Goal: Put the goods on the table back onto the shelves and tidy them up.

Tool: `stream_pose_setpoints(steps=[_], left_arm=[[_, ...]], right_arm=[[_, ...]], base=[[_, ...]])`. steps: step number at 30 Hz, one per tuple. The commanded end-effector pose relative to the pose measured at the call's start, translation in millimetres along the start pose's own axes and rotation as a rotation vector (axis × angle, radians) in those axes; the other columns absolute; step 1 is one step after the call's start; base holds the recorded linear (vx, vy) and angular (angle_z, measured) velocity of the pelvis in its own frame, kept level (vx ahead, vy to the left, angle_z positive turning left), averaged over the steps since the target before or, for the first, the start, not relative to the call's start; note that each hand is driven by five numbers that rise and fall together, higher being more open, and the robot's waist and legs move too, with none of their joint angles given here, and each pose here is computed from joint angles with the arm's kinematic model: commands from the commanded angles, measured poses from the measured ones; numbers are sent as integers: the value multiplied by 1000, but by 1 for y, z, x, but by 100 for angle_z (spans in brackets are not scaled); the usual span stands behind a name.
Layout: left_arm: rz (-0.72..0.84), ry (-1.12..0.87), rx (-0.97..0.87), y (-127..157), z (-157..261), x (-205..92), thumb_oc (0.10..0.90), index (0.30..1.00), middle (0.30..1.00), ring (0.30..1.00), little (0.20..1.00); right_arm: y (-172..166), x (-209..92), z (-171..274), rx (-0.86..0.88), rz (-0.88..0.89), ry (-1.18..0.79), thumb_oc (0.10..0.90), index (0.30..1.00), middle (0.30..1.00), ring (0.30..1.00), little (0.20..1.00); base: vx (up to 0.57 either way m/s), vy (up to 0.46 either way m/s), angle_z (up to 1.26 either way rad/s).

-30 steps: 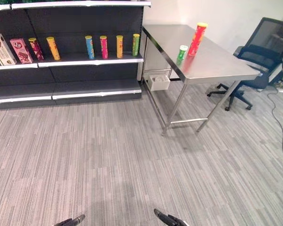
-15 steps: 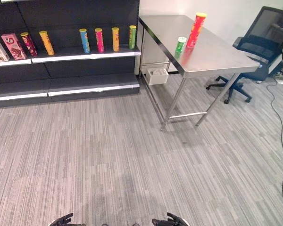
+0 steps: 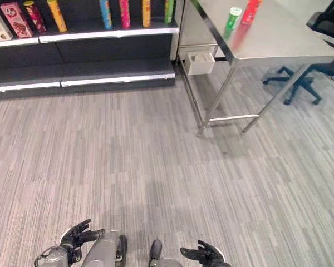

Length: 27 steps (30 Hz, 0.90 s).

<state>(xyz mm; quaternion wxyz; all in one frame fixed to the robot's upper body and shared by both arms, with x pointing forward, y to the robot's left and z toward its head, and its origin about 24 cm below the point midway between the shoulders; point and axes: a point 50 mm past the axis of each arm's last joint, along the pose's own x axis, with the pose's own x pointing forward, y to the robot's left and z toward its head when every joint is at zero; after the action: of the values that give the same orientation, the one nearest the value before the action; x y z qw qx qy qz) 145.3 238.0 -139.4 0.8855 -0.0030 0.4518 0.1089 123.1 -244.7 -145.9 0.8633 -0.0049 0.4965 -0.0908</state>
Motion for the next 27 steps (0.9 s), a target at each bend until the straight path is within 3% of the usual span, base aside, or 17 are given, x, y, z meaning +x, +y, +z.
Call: stream_pose_setpoints(steps=[1,7,15,27], left_arm=[[32,22,56,10,-15,-6,800,900,900,900,900],[77,108,101,28,-37,-14,800,900,900,900,900],[95,59,99,35,-21,-10,800,900,900,900,900],[66,43,104,27,-17,-8,800,900,900,900,900]], right_arm=[[-21,-6,3,-16,-42,-54,800,900,900,900,900],[-14,-5,7,22,-24,-76,800,900,900,900,900],[-8,-3,14,29,-9,-99,800,900,900,900,900],[-13,-4,1,29,-41,-38,800,900,900,900,900]], base=[[507,230,-19],[519,298,-51],[345,344,-2],[349,-53,52]])
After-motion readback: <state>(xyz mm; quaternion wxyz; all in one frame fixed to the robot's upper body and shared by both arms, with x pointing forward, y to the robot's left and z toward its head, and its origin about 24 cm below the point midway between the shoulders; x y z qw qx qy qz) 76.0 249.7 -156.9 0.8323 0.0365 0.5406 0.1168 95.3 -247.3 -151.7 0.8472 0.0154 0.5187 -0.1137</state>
